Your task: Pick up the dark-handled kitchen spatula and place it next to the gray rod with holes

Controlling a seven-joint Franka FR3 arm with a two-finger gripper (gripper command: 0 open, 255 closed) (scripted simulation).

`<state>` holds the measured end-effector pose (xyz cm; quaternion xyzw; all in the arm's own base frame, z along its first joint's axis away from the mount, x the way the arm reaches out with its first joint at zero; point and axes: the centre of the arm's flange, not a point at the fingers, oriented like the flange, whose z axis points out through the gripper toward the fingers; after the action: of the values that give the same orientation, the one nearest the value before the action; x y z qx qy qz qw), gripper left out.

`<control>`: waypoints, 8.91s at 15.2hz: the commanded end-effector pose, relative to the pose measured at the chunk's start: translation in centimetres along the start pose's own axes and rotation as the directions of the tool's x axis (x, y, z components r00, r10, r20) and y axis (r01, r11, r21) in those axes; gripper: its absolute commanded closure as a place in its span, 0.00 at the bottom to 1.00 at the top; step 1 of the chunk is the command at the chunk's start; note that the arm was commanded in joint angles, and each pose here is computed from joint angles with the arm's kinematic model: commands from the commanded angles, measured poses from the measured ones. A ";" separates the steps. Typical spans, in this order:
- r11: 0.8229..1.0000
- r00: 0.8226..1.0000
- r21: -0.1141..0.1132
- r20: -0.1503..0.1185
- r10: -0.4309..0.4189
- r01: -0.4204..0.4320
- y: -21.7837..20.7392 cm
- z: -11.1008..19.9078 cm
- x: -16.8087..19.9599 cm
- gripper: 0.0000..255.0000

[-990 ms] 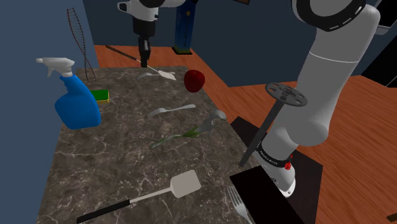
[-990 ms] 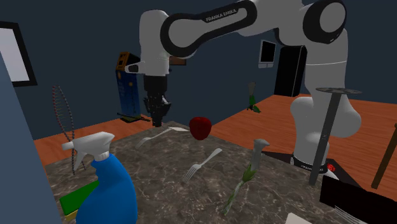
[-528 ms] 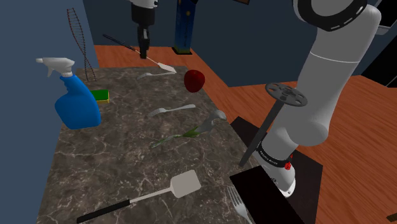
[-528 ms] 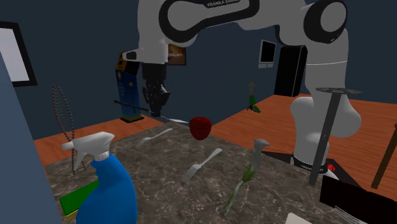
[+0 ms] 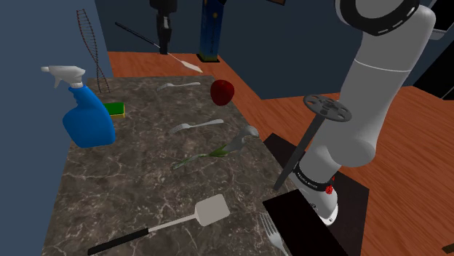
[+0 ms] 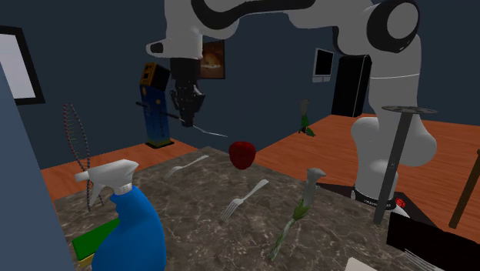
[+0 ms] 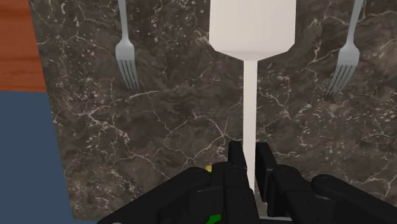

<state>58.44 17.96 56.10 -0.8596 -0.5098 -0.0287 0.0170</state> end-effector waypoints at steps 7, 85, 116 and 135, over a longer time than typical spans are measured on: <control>1.000 1.000 0.000 0.000 0.000 0.000 -0.1 -4.1 0.3 1.00; 1.000 1.000 0.000 0.000 0.000 0.000 -40.2 -0.6 -0.2 1.00; 1.000 1.000 0.000 0.000 0.000 0.000 -40.2 15.8 -1.3 1.00; 1.000 1.000 0.000 0.000 0.000 0.000 -40.2 21.0 -1.6 0.00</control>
<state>23.01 37.07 35.06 -0.8597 -0.5097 -0.0284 0.0171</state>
